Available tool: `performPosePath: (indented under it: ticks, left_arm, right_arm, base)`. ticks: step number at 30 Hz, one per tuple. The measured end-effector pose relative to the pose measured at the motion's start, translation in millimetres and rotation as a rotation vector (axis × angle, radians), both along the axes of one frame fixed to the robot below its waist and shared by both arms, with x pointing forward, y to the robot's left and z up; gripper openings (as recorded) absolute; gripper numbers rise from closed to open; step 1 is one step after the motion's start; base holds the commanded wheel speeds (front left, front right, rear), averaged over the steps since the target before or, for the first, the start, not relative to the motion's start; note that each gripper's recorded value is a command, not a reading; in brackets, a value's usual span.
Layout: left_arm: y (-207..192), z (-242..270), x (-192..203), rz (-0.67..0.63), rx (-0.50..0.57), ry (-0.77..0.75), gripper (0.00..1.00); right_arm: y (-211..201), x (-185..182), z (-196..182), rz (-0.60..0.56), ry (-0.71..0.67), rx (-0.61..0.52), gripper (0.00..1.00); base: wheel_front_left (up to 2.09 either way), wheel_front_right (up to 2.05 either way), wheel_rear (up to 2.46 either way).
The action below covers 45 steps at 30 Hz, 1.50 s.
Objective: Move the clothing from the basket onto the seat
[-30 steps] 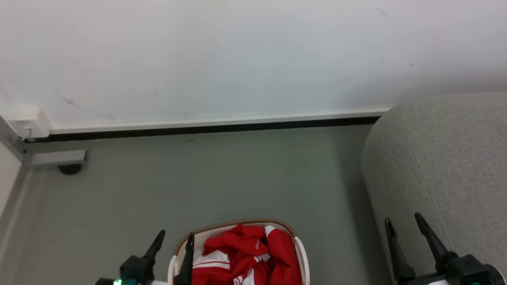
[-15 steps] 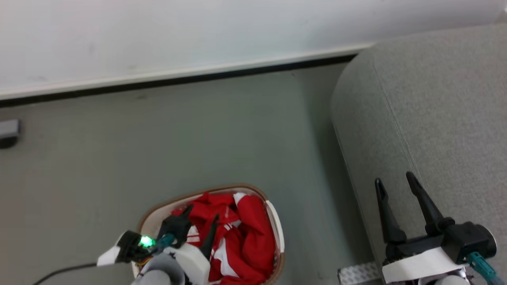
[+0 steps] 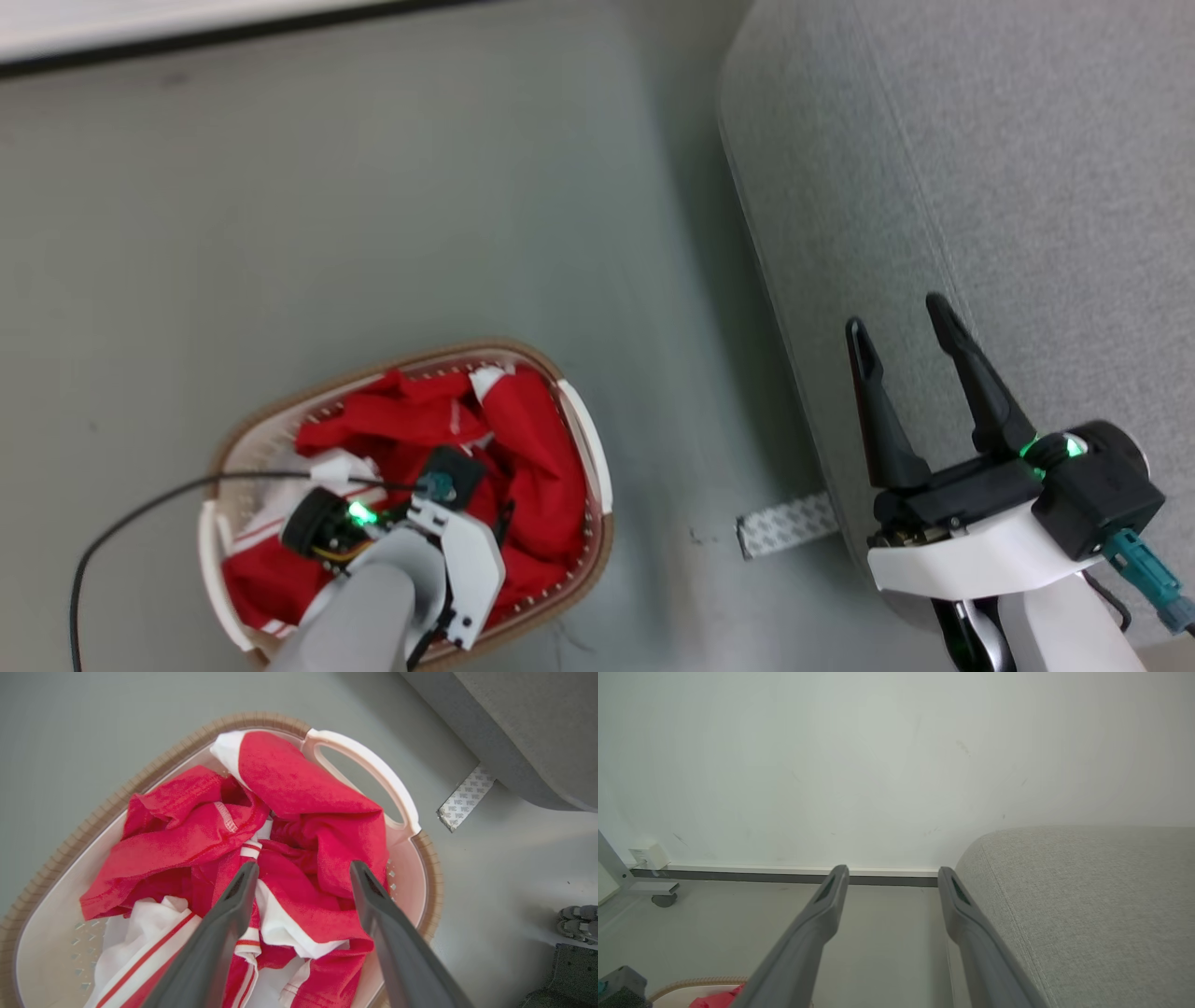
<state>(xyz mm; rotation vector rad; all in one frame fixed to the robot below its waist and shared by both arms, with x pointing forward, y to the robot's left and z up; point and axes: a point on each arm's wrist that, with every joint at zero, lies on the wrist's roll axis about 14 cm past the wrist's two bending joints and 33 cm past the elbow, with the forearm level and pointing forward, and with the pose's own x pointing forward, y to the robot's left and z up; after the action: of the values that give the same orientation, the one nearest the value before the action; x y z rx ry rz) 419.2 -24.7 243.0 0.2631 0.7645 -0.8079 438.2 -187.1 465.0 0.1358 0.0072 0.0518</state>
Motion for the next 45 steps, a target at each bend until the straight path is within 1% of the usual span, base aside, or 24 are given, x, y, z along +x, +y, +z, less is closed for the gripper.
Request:
performPosePath:
  ticks: [5,12,16,17,18,21,24,29,31,35,39,45]
  left_arm:
    - [-5.3,-32.5,-0.5,-0.034,0.029,0.080,1.00]
    - [11.5,-85.7,-8.8,-0.065,0.135,0.217,1.00]
    - [13.7,-107.3,-13.1,-0.063,0.145,0.266,1.00]
    - [13.1,-111.5,-16.2,-0.066,0.145,0.278,0.69]
    - [12.7,-115.2,-19.9,-0.071,0.145,0.289,0.00]
    - [10.5,-118.4,-27.8,-0.078,0.142,0.310,0.00]
    - [0.0,-103.9,-21.1,-0.041,0.077,0.278,0.00]
    - [-5.6,-66.3,-8.0,0.101,-0.057,0.220,0.00]
    - [-5.3,-48.9,-7.1,0.136,-0.098,0.193,0.00]
    - [-17.5,-3.7,-13.7,0.151,-0.199,0.145,0.00]
    - [-24.7,48.4,-5.0,0.160,-0.279,0.061,0.00]
    - [-13.3,124.6,8.9,0.188,-0.360,-0.095,0.00]
  right_arm:
    - [0.0,12.5,-8.2,0.007,0.005,-0.006,1.00]
    - [3.2,27.9,-28.1,0.021,0.030,0.000,1.00]
    - [6.9,34.6,-42.6,0.033,0.053,0.012,1.00]
    - [7.2,35.4,-46.3,0.033,0.061,0.017,1.00]
    - [7.5,36.0,-49.8,0.034,0.068,0.021,1.00]
    - [7.4,37.0,-54.4,0.033,0.078,0.028,1.00]
    - [7.0,37.0,-48.3,0.029,0.064,0.040,1.00]
    - [7.8,29.3,-31.5,0.023,0.036,0.053,1.00]
    - [8.0,23.7,-22.2,0.019,0.020,0.057,1.00]
    - [8.7,9.8,-3.5,0.012,-0.012,0.065,1.00]
    - [13.0,-4.9,15.7,0.018,-0.051,0.079,1.00]
    - [27.8,-24.4,41.5,0.060,-0.108,0.101,1.00]
  base:
    - [0.00,0.00,0.00]
    - [0.00,0.00,0.00]
    - [0.00,0.00,0.00]
    - [0.00,0.00,0.00]
    - [0.00,0.00,0.00]
    - [0.00,0.00,0.00]
    - [0.00,0.00,0.00]
    - [0.00,0.00,0.00]
    - [0.00,0.00,0.00]
    - [0.00,0.00,0.00]
    - [0.00,0.00,0.00]
    - [0.00,0.00,0.00]
